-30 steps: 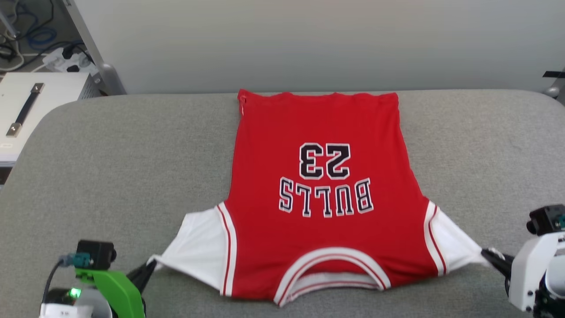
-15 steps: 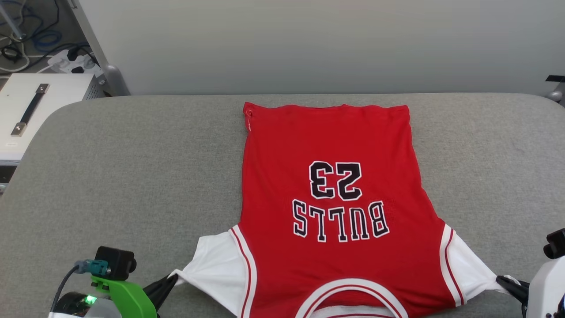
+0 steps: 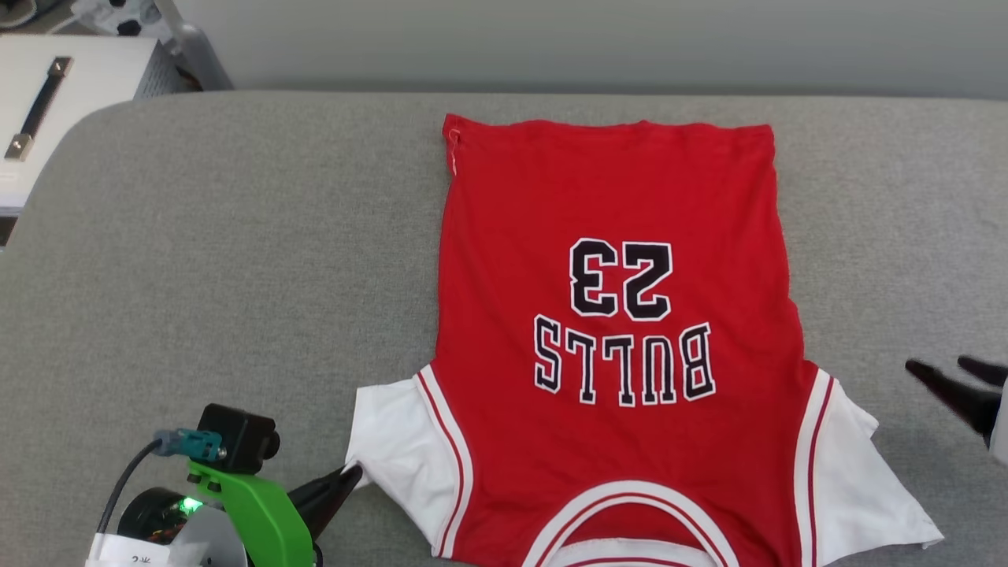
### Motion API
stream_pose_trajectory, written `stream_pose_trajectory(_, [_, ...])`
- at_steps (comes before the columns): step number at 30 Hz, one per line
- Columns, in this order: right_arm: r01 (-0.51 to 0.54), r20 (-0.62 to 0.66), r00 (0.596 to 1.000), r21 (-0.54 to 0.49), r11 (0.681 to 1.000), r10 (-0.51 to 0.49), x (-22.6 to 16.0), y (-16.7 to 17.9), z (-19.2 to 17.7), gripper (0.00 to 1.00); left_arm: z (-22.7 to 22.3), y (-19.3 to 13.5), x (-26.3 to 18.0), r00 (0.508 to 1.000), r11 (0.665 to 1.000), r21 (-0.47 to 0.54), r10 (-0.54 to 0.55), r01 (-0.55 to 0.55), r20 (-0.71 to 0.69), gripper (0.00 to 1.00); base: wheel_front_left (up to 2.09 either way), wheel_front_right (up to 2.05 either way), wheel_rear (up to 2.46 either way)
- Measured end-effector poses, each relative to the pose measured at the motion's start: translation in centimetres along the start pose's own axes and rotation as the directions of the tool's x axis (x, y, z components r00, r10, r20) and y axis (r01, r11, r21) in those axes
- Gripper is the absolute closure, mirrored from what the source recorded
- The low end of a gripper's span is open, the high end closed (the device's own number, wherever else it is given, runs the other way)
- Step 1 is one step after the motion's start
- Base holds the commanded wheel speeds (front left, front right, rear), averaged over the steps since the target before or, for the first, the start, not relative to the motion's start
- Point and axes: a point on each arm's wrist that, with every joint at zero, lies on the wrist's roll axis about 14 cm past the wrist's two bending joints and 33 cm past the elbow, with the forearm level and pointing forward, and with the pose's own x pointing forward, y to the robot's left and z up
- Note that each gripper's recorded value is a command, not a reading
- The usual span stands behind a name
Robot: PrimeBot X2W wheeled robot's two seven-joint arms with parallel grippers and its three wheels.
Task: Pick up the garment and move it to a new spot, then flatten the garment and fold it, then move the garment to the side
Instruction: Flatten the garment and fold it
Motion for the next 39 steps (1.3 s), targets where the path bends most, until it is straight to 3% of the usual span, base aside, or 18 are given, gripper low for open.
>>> stream_pose_trajectory(10, [0.005,-0.031,0.999,-0.077,0.997,-0.008,6.6,0.4,9.6,0.0,0.4,0.2,1.9,0.998,1.0,-0.016,-0.006,0.005,-0.06,1.0,0.0,0.0,0.0])
stream_pose_trajectory(16, [0.05,-0.117,0.991,-0.088,0.995,-0.06,12.1,-0.4,12.6,0.0,0.0,1.6,3.2,0.995,0.999,-0.025,0.023,-0.026,-0.096,1.0,0.0,0.0,0.0])
stream_pose_trajectory(32, [0.084,-0.254,0.963,-0.044,0.995,-0.093,25.6,-0.2,13.1,0.0,-2.7,3.5,4.6,0.982,0.988,-0.121,0.073,-0.095,-0.173,1.0,0.0,0.0,0.0])
stream_pose_trajectory(39, [0.071,-0.288,0.953,-0.089,0.993,-0.094,28.7,0.7,11.7,0.0,-4.0,4.7,4.5,0.971,0.981,-0.13,0.116,-0.145,-0.208,1.0,0.0,0.0,0.0])
